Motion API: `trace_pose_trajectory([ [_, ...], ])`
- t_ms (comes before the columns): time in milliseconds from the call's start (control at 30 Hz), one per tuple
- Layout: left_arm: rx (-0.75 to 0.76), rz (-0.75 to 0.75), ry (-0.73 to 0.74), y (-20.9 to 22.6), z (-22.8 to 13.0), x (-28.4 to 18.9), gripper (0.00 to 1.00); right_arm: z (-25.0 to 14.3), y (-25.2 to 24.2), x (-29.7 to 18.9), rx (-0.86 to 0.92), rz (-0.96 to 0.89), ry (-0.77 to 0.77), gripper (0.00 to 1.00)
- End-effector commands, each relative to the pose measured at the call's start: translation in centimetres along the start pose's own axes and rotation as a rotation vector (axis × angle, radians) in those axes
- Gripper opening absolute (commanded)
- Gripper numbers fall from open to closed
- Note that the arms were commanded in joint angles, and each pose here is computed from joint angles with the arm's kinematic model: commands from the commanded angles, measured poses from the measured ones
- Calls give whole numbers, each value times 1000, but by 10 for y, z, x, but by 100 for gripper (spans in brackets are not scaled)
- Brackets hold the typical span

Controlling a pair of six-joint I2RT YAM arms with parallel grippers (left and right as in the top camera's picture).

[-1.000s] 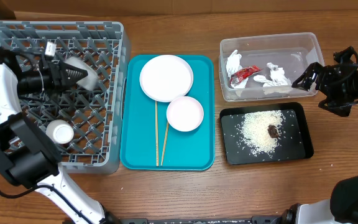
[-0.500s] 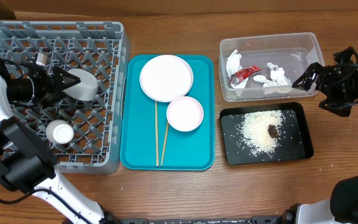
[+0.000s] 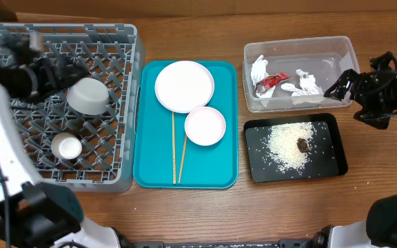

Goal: Sort waste into correct bins and load items into the dishwasher
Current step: 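Grasp the small pink bowl on the teal tray with the left gripper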

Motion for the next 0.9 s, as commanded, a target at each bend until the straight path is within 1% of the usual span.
trace_pose_trajectory([
  [0, 111, -47, 67, -59, -16, 19, 100, 2, 3, -7, -14, 0, -27, 100],
  [100, 210, -20, 145, -93, -34, 49, 100, 2, 3, -7, -14, 0, -27, 100],
  [233, 374, 64, 227, -135, -66, 95, 99, 2, 3, -7, -14, -1, -27, 100],
  [400, 553, 101, 332, -176, -108, 148, 100, 2, 3, -7, -14, -1, -27, 100],
  [567, 664, 166, 460, -190, -152, 199, 100, 2, 3, -7, -14, -1, -27, 100],
  [600, 682, 174, 510, -191, -166, 215, 100, 2, 3, -7, -14, 0, -27, 100],
  [667, 702, 188, 572, -190, -184, 234, 99, 2, 3, -7, -14, 0, -27, 100],
  [733, 717, 204, 626, -187, -200, 250, 96, 2, 3, -7, -14, -1, -27, 100],
  [867, 734, 239, 723, -178, -228, 278, 84, 2, 3, -7, -13, -1, -27, 100],
])
Point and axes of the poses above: each gripper's point midway between its finger pads, its own x axis out along the fingers, its own y axis along the line the jaws close on, z = x × y, the point moved 4 cm from there along -x, back along the fingers, and after that the axes turned 5 degrees about -x, right-handed, at the moved point
